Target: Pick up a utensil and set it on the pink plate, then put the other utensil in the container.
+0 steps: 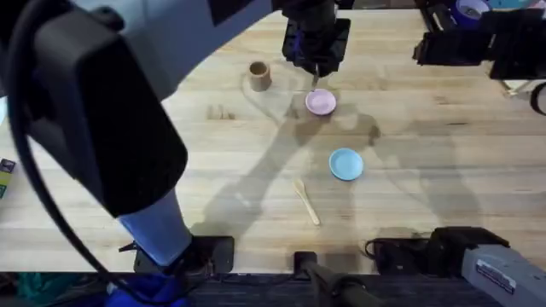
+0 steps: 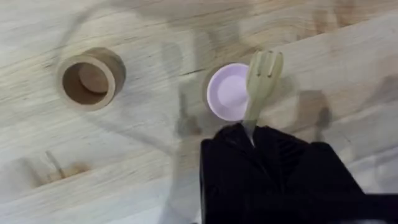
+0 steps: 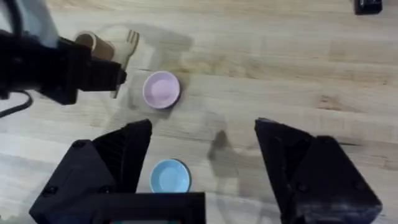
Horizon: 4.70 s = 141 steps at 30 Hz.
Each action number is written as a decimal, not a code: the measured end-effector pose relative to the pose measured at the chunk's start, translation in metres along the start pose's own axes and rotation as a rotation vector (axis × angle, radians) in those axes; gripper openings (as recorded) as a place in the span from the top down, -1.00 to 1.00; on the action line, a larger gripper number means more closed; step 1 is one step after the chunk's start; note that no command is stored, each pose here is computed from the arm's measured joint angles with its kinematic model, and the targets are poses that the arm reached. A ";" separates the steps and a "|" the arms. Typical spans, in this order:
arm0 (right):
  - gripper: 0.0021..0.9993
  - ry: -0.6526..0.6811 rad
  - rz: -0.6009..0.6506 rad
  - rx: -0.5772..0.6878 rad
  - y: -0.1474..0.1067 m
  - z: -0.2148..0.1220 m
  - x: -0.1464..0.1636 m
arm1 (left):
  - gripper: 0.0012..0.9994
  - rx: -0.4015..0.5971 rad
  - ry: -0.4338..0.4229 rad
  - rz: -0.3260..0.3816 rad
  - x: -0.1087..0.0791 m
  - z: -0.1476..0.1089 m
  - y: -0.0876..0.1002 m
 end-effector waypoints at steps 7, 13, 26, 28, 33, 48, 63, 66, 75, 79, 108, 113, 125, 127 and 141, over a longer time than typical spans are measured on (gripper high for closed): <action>-0.99 0.000 -0.006 -0.027 0.000 -0.008 0.002 | 0.92 0.024 -0.009 -0.002 -0.002 0.019 0.001; -0.99 0.000 -0.006 -0.027 0.000 -0.008 0.002 | 0.92 0.070 -0.026 -0.004 -0.005 0.049 -0.001; -0.99 0.000 -0.006 -0.028 0.000 -0.008 0.002 | 0.92 0.161 -0.024 -0.011 -0.003 0.092 -0.012; -0.99 0.000 -0.006 -0.028 0.000 -0.008 0.002 | 0.92 0.152 -0.030 -0.010 -0.004 0.092 -0.010; -0.99 0.000 -0.006 -0.028 0.000 -0.008 0.002 | 0.92 0.147 -0.033 -0.010 -0.005 0.092 -0.009; -0.99 0.000 -0.006 -0.028 0.001 -0.008 0.002 | 0.92 0.168 -0.024 -0.011 -0.003 0.092 -0.013; -0.99 0.000 -0.008 -0.035 0.002 -0.008 0.002 | 0.92 0.173 -0.022 0.007 -0.003 0.091 -0.015; -0.99 0.000 -0.008 -0.035 0.002 -0.008 0.002 | 0.92 0.173 -0.023 0.007 -0.003 0.091 -0.014; -0.99 0.000 -0.007 -0.034 0.002 -0.008 0.002 | 0.92 0.179 -0.020 0.007 -0.002 0.091 -0.016; -0.99 0.000 -0.008 -0.035 0.002 -0.008 0.002 | 0.92 0.178 -0.021 0.007 -0.002 0.091 -0.015; -0.99 0.000 -0.008 -0.035 0.002 -0.008 0.002 | -0.99 0.176 -0.030 0.010 -0.003 0.091 -0.015; -0.99 0.000 -0.008 -0.035 0.002 -0.008 0.002 | -0.99 0.176 -0.030 0.010 -0.003 0.091 -0.015; -0.99 0.000 -0.008 -0.035 0.002 -0.008 0.002 | -0.99 0.103 0.027 0.032 -0.007 0.051 0.016; -0.99 0.000 -0.008 -0.035 0.002 -0.008 0.002 | -0.99 0.076 0.028 0.053 -0.008 0.039 0.026; -0.99 0.000 -0.008 -0.035 0.002 -0.008 0.002 | -0.99 0.055 0.097 -0.002 0.055 -0.009 0.056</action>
Point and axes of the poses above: each hand's point on the last joint's axis, 136 mm out from that joint toward the fingers, its own z axis out along the fingers, its own x axis along the line the jaws close on, y = z × x, the point moved 5 cm from there along -z, back along the fingers, and after that the axes turned 1 degree about -z, right-handed, at the moved point
